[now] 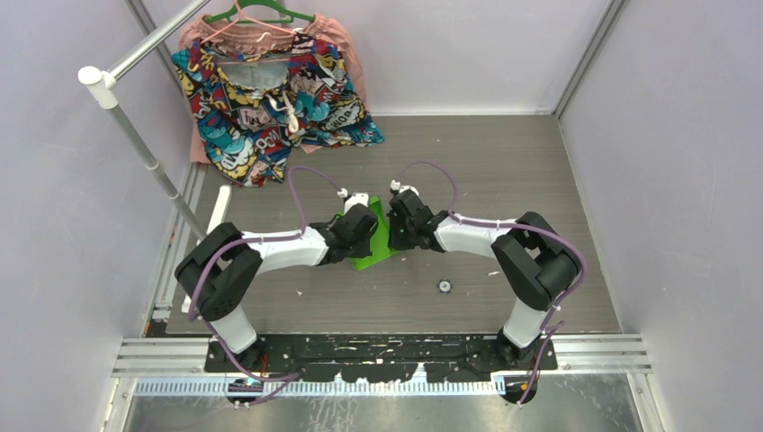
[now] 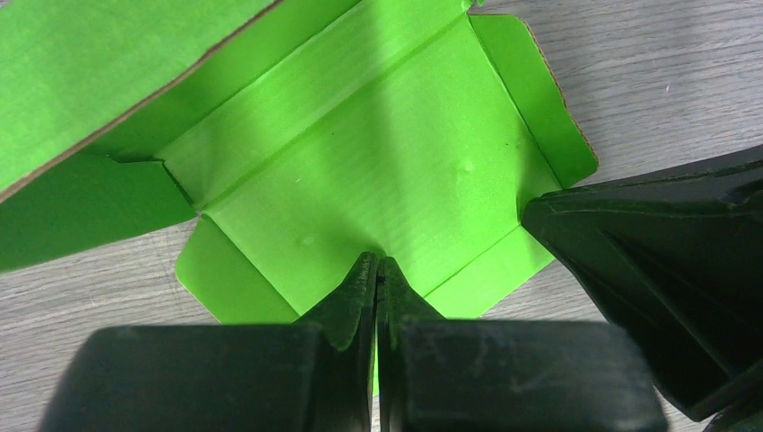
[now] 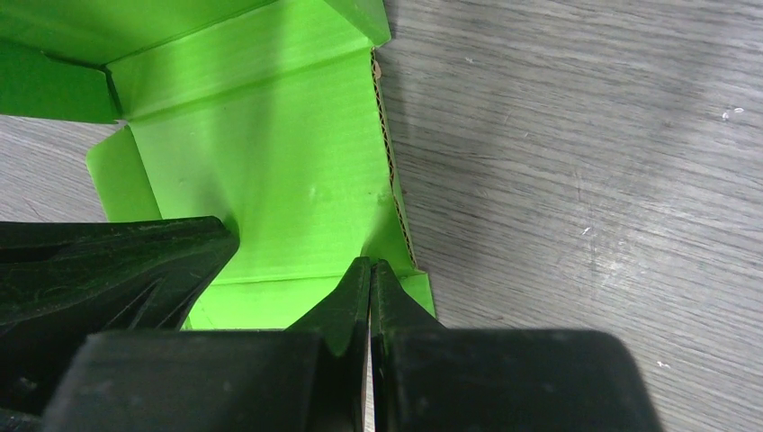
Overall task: Fold the paper box
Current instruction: Fold the paper box at the center of the board.
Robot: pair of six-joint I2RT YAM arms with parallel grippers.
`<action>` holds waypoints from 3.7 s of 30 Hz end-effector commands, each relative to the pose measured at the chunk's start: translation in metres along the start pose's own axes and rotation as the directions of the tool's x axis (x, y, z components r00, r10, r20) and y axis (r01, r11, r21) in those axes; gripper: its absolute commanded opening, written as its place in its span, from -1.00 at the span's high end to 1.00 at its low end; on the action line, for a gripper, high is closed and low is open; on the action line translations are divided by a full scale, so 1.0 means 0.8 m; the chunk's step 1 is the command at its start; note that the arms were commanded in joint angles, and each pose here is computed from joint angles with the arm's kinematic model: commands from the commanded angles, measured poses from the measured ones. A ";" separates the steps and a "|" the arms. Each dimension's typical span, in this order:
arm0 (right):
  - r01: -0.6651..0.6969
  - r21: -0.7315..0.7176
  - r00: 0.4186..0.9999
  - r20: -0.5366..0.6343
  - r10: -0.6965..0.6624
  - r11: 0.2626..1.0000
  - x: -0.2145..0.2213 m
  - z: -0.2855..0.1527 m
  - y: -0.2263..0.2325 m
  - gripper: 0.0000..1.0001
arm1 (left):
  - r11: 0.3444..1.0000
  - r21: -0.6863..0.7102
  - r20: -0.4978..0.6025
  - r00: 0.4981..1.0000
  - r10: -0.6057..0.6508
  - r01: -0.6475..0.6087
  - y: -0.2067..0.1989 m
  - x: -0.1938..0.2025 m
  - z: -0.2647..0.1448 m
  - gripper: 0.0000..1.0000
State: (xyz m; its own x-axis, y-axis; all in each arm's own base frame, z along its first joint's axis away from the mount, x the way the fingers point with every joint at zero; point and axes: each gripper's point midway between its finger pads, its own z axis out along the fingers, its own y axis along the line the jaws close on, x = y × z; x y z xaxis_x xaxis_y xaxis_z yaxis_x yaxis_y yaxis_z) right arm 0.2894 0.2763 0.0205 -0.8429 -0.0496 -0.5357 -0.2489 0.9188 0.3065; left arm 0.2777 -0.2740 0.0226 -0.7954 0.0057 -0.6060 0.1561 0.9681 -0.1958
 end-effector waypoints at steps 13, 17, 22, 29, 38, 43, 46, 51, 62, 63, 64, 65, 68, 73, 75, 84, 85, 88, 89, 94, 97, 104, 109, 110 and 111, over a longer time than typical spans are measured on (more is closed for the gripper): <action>0.005 -0.158 0.994 0.107 0.012 0.987 -0.065 -0.057 0.045 0.98 | 0.997 -0.058 -0.138 0.989 0.044 -0.053 0.024 0.054 0.005 1.00; -0.036 -0.221 0.988 0.139 0.068 0.975 -0.089 -0.070 0.048 0.98 | 0.997 -0.056 -0.140 0.989 0.043 -0.051 0.025 0.056 0.005 1.00; -0.073 -0.169 0.984 0.149 0.098 0.983 -0.096 -0.067 0.021 0.98 | 0.997 -0.054 -0.141 0.989 0.042 -0.050 0.024 0.056 0.005 1.00; -0.096 -0.094 0.988 0.111 0.106 0.991 -0.086 -0.041 -0.011 0.98 | 0.998 -0.050 -0.138 0.990 0.039 -0.047 0.023 0.056 0.005 1.00; -0.105 -0.089 0.990 0.085 0.113 0.990 -0.083 -0.019 -0.012 0.98 | 0.997 -0.051 -0.139 0.989 0.042 -0.049 0.023 0.056 0.005 1.00; -0.105 -0.101 0.991 0.066 0.112 0.989 -0.080 -0.013 -0.009 0.98 | 0.997 -0.052 -0.141 0.989 0.041 -0.049 0.024 0.057 0.006 1.00; -0.106 -0.117 0.992 0.056 0.113 0.988 -0.078 -0.010 -0.006 0.98 | 0.998 -0.051 -0.142 0.989 0.041 -0.049 0.024 0.058 0.007 1.00; -0.105 -0.138 0.993 0.043 0.112 0.985 -0.074 -0.009 0.000 0.98 | 0.998 -0.049 -0.143 0.989 0.041 -0.048 0.022 0.058 0.008 1.00; -0.084 -0.156 0.996 0.025 0.089 0.984 -0.066 -0.005 0.013 0.98 | 0.997 -0.050 -0.146 0.988 0.045 -0.053 0.023 0.058 0.009 1.00; -0.081 -0.156 0.996 0.025 0.086 0.984 -0.066 -0.005 0.014 0.98 | 0.997 -0.050 -0.147 0.988 0.047 -0.055 0.022 0.058 0.009 1.00; -0.078 -0.156 0.996 0.026 0.083 0.985 -0.066 -0.005 0.015 0.98 | 0.997 -0.051 -0.147 0.988 0.047 -0.055 0.022 0.058 0.009 1.00; -0.076 -0.156 0.996 0.026 0.081 0.985 -0.066 -0.005 0.016 0.98 | 0.997 -0.051 -0.147 0.988 0.047 -0.055 0.022 0.058 0.009 1.00; -0.065 -0.153 0.997 0.021 0.069 0.986 -0.066 -0.005 0.019 0.98 | 0.997 -0.050 -0.147 0.988 0.049 -0.057 0.022 0.057 0.009 1.00; -0.051 -0.147 0.999 0.009 0.053 0.988 -0.061 0.001 0.023 0.98 | 0.997 -0.051 -0.145 0.988 0.051 -0.059 0.021 0.055 0.009 1.00; -0.052 -0.142 0.999 -0.004 0.052 0.989 -0.056 0.005 0.022 0.98 | 0.997 -0.051 -0.145 0.988 0.053 -0.061 0.021 0.054 0.008 1.00; -0.058 -0.125 0.998 -0.025 0.055 0.990 -0.043 0.016 0.014 0.98 | 0.997 -0.051 -0.147 0.987 0.057 -0.065 0.021 0.055 0.009 1.00; -0.056 -0.121 0.998 -0.030 0.053 0.991 -0.041 0.017 0.014 0.98 | 0.997 -0.051 -0.147 0.988 0.056 -0.064 0.021 0.055 0.009 1.00; -0.038 -0.098 0.998 -0.044 0.034 0.994 -0.036 0.021 0.011 0.98 | 0.997 -0.051 -0.147 0.988 0.057 -0.065 0.021 0.055 0.009 1.00; -0.025 -0.079 0.999 -0.047 0.021 0.997 -0.034 0.023 0.009 0.98 | 0.997 -0.052 -0.147 0.987 0.057 -0.065 0.021 0.055 0.010 1.00; 0.037 -0.005 0.997 -0.069 -0.037 0.999 -0.019 0.032 0.005 0.98 | 0.997 -0.049 -0.149 0.987 0.054 -0.061 0.020 0.056 0.011 1.00; 0.051 0.027 0.995 -0.087 -0.048 0.998 -0.009 0.038 0.000 0.98 | 0.997 -0.048 -0.148 0.987 0.054 -0.062 0.020 0.055 0.009 1.00; 0.068 0.099 0.993 -0.105 -0.057 0.993 0.011 0.043 -0.013 0.98 | 0.997 -0.046 -0.134 0.989 0.057 -0.063 0.020 0.048 0.000 1.00; 0.056 0.138 0.992 -0.116 -0.040 0.989 0.029 0.043 -0.019 0.98 | 0.997 -0.052 -0.087 0.994 0.060 -0.064 0.018 0.023 -0.020 0.96; 0.052 0.145 0.992 -0.120 -0.034 0.988 0.033 0.044 -0.019 0.98 | 0.997 -0.051 -0.074 0.995 0.062 -0.066 0.016 0.015 -0.026 0.92; 0.050 0.149 0.992 -0.126 -0.031 0.988 0.038 0.045 -0.019 0.98 | 0.996 -0.052 -0.060 0.996 0.065 -0.068 0.015 0.007 -0.032 0.88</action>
State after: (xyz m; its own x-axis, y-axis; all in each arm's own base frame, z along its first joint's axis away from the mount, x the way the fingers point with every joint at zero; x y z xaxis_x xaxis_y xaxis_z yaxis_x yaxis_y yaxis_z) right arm 0.3221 0.3031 0.0223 -0.8186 -0.0720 -0.5699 -0.2702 0.9238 0.2714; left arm 0.2736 -0.2716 0.0241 -0.8036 0.0221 -0.5947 0.1605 0.9703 -0.1809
